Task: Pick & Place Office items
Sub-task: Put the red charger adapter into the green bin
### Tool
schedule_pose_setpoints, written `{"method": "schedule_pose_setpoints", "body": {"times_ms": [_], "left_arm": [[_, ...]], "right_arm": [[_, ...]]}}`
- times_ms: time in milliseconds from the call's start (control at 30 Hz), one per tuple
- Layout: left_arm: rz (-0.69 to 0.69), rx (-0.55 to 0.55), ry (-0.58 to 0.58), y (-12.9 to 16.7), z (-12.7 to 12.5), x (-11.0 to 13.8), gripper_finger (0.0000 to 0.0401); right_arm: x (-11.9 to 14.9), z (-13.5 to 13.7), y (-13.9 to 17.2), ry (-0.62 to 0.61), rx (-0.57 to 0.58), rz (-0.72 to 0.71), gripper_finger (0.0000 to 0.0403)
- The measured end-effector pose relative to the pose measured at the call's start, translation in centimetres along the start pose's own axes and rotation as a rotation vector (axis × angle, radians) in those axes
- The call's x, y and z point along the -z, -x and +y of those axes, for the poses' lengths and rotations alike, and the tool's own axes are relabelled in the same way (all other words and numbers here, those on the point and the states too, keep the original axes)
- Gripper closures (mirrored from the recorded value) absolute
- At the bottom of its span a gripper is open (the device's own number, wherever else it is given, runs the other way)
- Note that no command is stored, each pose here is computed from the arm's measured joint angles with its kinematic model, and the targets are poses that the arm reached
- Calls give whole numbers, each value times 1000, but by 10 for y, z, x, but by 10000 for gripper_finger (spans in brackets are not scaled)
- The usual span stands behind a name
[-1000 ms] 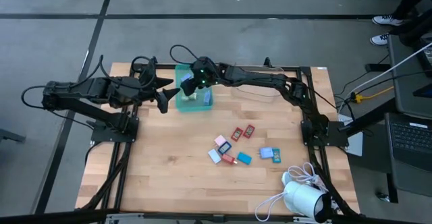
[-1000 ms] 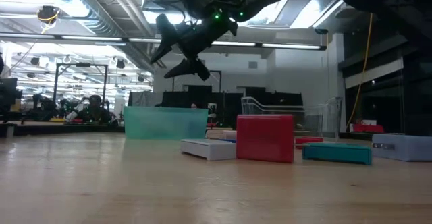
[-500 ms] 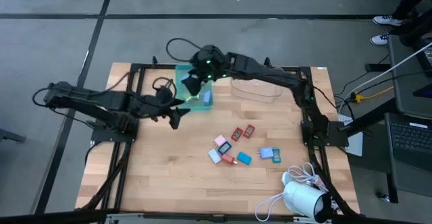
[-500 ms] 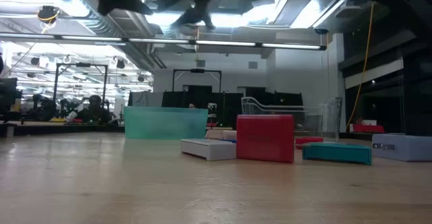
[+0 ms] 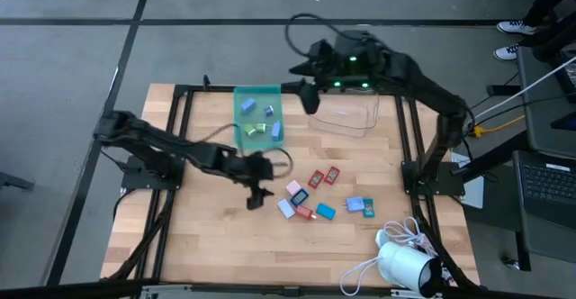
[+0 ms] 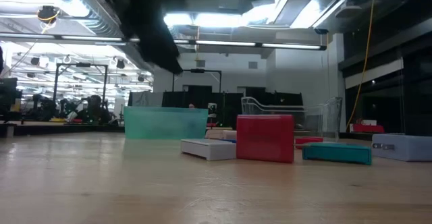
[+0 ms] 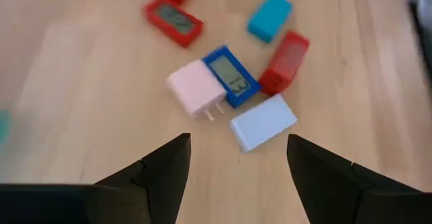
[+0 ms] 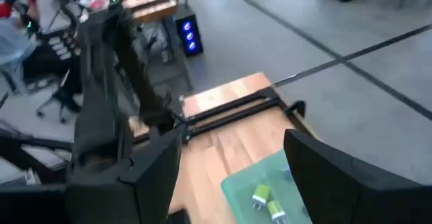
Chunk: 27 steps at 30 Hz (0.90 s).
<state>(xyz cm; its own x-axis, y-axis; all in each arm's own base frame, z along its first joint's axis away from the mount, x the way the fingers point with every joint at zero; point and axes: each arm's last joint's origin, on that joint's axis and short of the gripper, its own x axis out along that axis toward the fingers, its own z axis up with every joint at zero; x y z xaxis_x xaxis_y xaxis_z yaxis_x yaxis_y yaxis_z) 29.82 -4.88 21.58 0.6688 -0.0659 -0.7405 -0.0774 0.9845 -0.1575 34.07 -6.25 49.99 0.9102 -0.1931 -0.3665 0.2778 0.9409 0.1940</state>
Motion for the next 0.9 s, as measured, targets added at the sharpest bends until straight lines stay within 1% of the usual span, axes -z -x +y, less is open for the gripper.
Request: {"method": "schedule_pose_setpoints", "body": {"times_ms": [100,167,233,333,433,567,733,900], "left_arm": [[27,32,-171,-20,-8,-13,162],[29,59,-258,-31,-13,-25,162],[40,74,-326,-42,-17,-34,162],[28,84,-381,-55,-22,-48,162],[39,95,-392,-69,-25,-53,162],[57,129,-377,-83,-25,-55,162],[78,132,-343,-91,-26,-52,162],[76,146,-330,-91,-27,-52,162]], "right_arm": [[-2,-2,21,-4,56,-6,136],[0,-3,31,-4,85,17,136],[0,-4,37,-12,95,23,136],[0,-4,44,-27,97,26,136],[1,-4,45,-28,99,36,136],[3,0,45,-22,88,46,136],[4,7,45,-10,66,48,136],[5,10,45,-7,58,46,136]]}}
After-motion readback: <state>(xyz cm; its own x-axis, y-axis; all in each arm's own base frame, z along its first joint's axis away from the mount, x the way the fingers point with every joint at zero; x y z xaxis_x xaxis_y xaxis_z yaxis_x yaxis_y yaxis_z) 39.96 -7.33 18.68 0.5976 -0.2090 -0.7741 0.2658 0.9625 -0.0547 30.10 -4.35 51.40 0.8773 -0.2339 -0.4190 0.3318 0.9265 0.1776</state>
